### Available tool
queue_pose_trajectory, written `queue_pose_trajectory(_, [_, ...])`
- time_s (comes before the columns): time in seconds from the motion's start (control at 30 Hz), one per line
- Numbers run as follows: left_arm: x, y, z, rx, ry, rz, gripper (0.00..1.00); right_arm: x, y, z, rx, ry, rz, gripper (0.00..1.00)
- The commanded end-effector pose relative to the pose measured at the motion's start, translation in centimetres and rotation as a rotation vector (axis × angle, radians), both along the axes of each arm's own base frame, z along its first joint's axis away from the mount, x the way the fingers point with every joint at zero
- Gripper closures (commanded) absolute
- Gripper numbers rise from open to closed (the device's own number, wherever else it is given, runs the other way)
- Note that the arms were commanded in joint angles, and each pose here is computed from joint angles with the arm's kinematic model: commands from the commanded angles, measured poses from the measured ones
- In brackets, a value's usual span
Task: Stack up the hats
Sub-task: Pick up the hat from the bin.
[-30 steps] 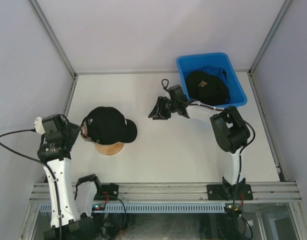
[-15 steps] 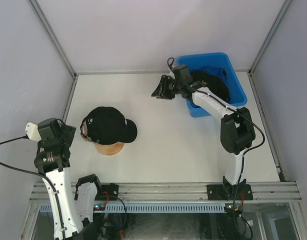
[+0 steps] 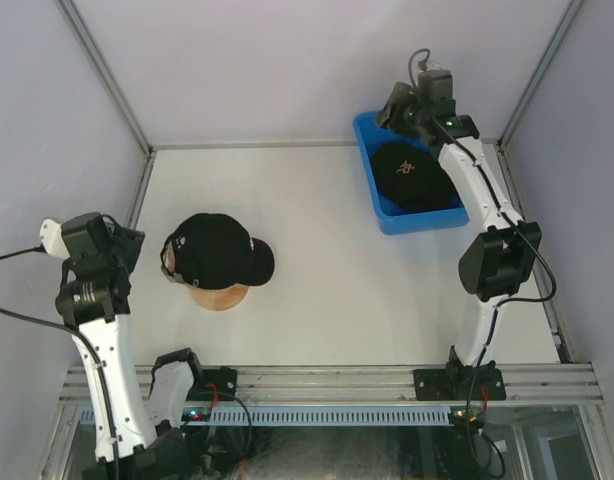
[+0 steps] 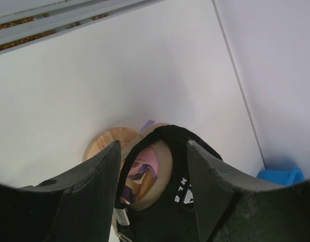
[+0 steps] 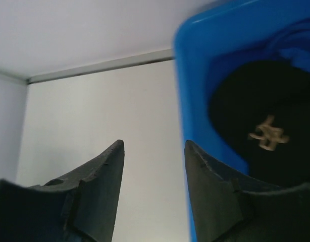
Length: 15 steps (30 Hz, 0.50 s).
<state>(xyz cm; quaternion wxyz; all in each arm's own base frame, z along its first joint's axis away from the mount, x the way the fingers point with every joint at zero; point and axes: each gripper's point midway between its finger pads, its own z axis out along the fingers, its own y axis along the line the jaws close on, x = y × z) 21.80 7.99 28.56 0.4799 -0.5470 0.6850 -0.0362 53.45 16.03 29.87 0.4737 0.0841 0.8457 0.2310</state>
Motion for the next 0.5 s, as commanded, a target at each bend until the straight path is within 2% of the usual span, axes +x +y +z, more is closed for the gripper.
queue_pose_trajectory(0.0, [2.7, -1.0, 3.4, 0.053, -0.080, -0.114, 0.41, 0.8, -6.6, -1.1, -0.138, 0.038, -0.164, 0.46])
queue_pose_trajectory(0.1, [4.1, -1.8, 4.0, 0.080, -0.069, -0.169, 0.41, 1.4, -10.2, -3.0, -0.159, 0.097, -0.247, 0.40])
queue_pose_trajectory(0.2, [5.0, -2.5, 4.7, 0.098, -0.066, -0.216, 0.41, 1.7, -13.0, -5.1, -0.166, 0.153, -0.304, 0.39])
queue_pose_trajectory(0.47, [6.2, -4.3, 6.0, 0.110, -0.091, -0.317, 0.41, 1.7, -15.3, -11.7, -0.203, 0.291, -0.343, 0.37])
